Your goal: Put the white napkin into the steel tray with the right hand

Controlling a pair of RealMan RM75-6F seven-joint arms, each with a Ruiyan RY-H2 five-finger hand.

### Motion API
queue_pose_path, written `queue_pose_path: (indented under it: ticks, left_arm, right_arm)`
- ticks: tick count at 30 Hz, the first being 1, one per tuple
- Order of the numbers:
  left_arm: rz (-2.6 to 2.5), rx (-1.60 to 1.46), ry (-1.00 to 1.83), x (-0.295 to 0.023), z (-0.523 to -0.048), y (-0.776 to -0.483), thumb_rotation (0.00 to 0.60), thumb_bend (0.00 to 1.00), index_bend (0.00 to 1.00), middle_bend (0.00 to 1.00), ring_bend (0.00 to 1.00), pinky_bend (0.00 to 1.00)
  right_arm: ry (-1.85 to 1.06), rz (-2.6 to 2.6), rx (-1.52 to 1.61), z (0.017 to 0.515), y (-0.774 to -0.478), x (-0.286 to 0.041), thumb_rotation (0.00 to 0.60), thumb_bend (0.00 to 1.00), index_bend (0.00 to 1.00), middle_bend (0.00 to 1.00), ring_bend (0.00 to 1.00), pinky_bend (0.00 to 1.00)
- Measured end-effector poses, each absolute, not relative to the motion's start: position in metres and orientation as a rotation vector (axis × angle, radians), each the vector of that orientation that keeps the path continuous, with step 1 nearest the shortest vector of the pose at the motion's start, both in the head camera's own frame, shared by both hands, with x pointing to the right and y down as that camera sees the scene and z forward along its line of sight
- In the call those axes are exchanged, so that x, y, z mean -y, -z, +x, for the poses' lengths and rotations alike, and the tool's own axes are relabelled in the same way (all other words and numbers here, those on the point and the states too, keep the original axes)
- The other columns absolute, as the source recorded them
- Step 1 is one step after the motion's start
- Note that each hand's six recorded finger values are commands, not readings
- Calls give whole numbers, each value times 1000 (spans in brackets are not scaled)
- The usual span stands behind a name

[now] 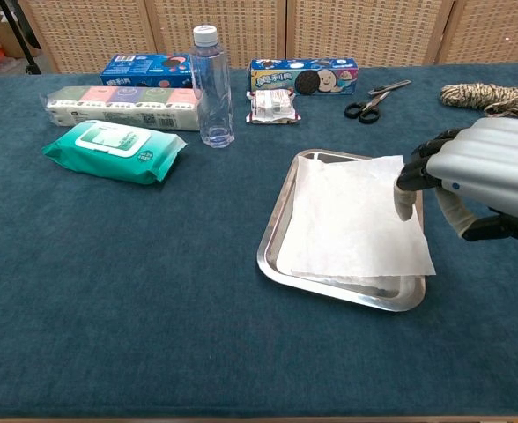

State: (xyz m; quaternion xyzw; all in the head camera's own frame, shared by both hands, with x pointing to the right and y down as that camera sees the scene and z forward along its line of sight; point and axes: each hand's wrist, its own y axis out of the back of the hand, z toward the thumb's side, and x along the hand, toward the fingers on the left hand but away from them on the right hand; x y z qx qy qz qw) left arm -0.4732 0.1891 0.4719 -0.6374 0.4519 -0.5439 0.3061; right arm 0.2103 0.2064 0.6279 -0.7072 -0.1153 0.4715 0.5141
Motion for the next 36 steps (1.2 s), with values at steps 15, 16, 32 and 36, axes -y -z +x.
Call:
queue_pose_path:
  ticks: [15,16,32,36]
  left_arm:
    - [-1687,-1199,1442,-189,-473,-472,600,0,0,0,0,0]
    - [-1687,-1199,1441,-189,-473,-472,600,0,0,0,0,0]
    - [-1691,-1200,1441,-189,-473,-472,600,0,0,0,0,0]
    - [-1691,-1202,1440,-189,-474,-472,600,0,0,0,0,0]
  right_arm:
    - [-1171,-1595,178,215,-658,-208,600,1000,396,364,239,222]
    - [-1175,-1595,175,216,-659,-209,600,1000,396,364,239,222]
    - [-1135,-1600,140,208,-663,-227,600,1000,396,364,239,222]
    - [-1140,-1594,123,208,-666,-229,600,1000,396,364,239,222]
